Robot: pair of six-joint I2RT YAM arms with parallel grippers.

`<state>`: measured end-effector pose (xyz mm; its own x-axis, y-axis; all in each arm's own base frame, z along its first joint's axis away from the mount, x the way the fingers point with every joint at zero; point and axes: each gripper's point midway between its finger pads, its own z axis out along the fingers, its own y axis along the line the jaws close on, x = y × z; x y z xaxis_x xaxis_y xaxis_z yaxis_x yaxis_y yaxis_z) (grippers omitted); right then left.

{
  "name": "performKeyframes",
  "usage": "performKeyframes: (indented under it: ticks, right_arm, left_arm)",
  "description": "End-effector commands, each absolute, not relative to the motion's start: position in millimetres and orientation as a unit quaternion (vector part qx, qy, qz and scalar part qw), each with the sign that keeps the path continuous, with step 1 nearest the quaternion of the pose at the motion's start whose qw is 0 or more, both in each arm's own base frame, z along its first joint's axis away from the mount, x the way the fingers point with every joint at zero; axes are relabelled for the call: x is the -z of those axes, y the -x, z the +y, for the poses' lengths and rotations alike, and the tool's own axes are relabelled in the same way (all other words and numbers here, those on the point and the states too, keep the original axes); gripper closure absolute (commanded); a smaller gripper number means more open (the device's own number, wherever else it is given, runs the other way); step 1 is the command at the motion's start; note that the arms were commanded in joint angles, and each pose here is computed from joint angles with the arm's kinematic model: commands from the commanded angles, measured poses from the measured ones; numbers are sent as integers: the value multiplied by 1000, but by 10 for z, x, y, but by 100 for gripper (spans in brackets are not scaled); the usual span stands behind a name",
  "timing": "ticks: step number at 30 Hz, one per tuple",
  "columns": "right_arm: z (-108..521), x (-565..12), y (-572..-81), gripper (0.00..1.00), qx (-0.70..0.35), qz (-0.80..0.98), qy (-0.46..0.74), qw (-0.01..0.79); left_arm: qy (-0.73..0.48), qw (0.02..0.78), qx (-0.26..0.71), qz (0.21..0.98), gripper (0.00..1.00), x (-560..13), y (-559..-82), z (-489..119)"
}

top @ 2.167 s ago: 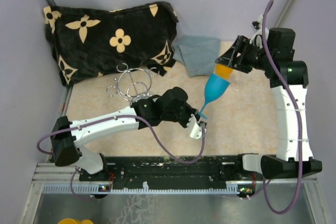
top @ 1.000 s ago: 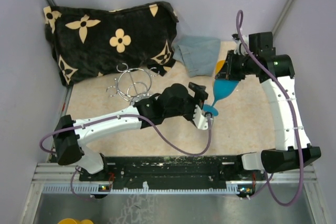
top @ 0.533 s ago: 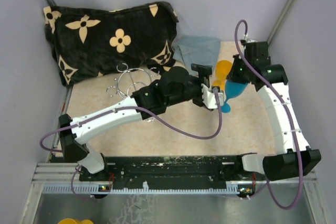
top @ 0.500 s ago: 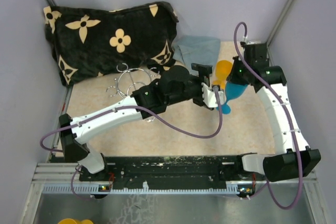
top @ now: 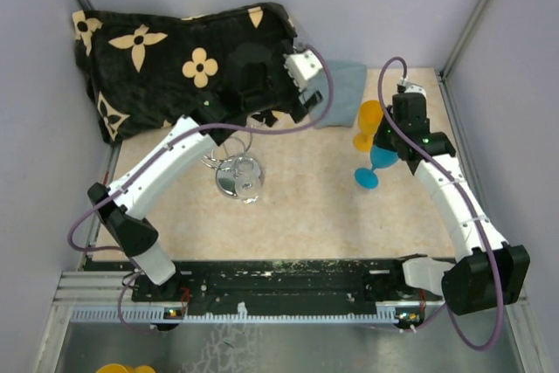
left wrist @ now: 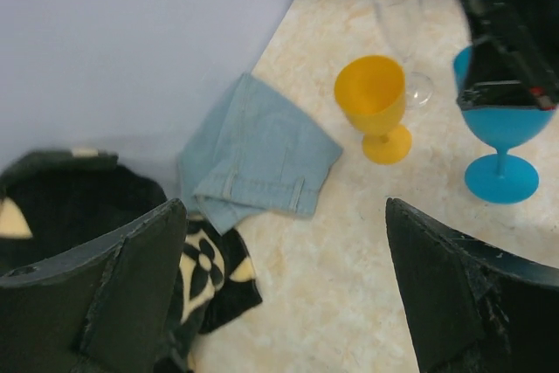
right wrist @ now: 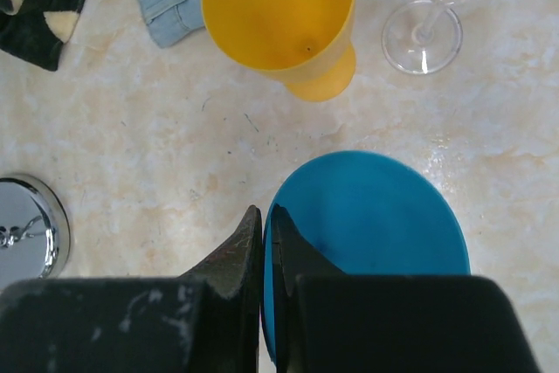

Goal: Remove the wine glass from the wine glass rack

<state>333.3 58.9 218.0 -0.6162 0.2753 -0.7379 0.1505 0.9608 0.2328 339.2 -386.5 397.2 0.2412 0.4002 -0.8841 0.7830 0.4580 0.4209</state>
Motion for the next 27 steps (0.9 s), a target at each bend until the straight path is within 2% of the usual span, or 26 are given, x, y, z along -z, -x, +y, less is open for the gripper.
performKeyframes:
  ticks: [1,13,27]
  right_arm:
    - [620,-2390,-3522,100,-68,864,-128,482]
    - [719,-2230,-3732,100,-7,866,-89,491]
    - [792,-1861,-3797,100,28,880,-65,469]
  left_arm:
    - [-425,584,217,657,1,-4008,-3503,-3569]
    - [-333,586,228,702,2,-4148,-3768,-2851]
    - [-311,581,234,715,3,-4121,-3839,-2662]
